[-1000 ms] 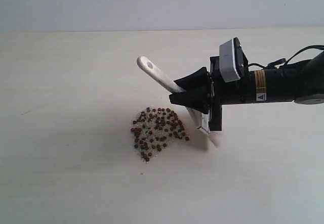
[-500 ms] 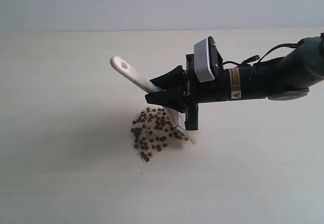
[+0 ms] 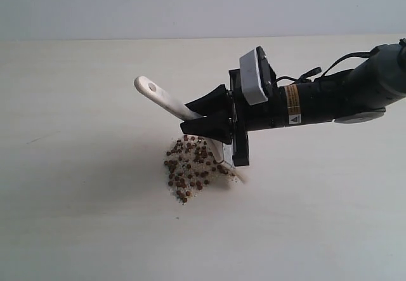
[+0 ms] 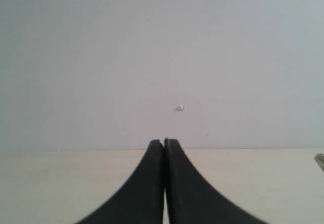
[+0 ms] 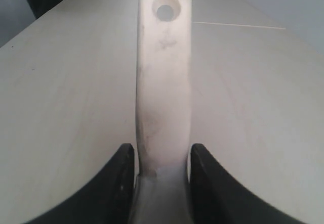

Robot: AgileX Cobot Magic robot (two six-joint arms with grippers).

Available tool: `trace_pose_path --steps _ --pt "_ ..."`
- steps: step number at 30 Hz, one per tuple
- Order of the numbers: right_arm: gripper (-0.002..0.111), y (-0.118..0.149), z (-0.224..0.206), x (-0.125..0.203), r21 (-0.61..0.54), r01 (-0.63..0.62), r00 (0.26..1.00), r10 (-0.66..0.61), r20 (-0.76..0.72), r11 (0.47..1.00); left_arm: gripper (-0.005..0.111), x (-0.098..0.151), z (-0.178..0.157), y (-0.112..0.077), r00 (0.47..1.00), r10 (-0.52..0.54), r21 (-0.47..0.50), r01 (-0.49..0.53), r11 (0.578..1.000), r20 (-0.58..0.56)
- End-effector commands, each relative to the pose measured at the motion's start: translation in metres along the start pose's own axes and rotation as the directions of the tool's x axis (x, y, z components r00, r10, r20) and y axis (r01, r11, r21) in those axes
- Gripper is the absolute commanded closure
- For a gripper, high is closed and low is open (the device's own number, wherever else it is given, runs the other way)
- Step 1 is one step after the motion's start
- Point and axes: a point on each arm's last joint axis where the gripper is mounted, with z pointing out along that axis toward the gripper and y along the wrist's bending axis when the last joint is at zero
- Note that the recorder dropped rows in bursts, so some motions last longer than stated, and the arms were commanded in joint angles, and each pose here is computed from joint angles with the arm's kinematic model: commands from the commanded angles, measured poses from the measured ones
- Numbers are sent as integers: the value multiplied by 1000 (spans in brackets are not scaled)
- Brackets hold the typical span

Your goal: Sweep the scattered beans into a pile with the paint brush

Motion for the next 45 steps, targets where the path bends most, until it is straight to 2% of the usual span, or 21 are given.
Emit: trace_pose_path --steps 1,10,21,32,45 --pt "108 -1 -1 -1 -6 3 1000 -3 9 1000 107 -3 -1 0 1000 -1 1 1 1000 20" --pt "108 0 -1 -1 -15 1 1000 -1 5 1000 107 -3 -1 0 1000 -1 1 1 1000 20" --pt "108 -11 -21 8 32 -42 999 42 -9 999 107 -3 -1 0 1000 -1 1 1 1000 20" --pt "108 -13 -2 32 1 -90 996 90 -18 996 107 -3 -1 0 1000 -1 1 1 1000 20" --pt "108 -5 31 21 -2 -116 993 116 32 993 107 -3 -1 0 1000 -1 1 1 1000 20"
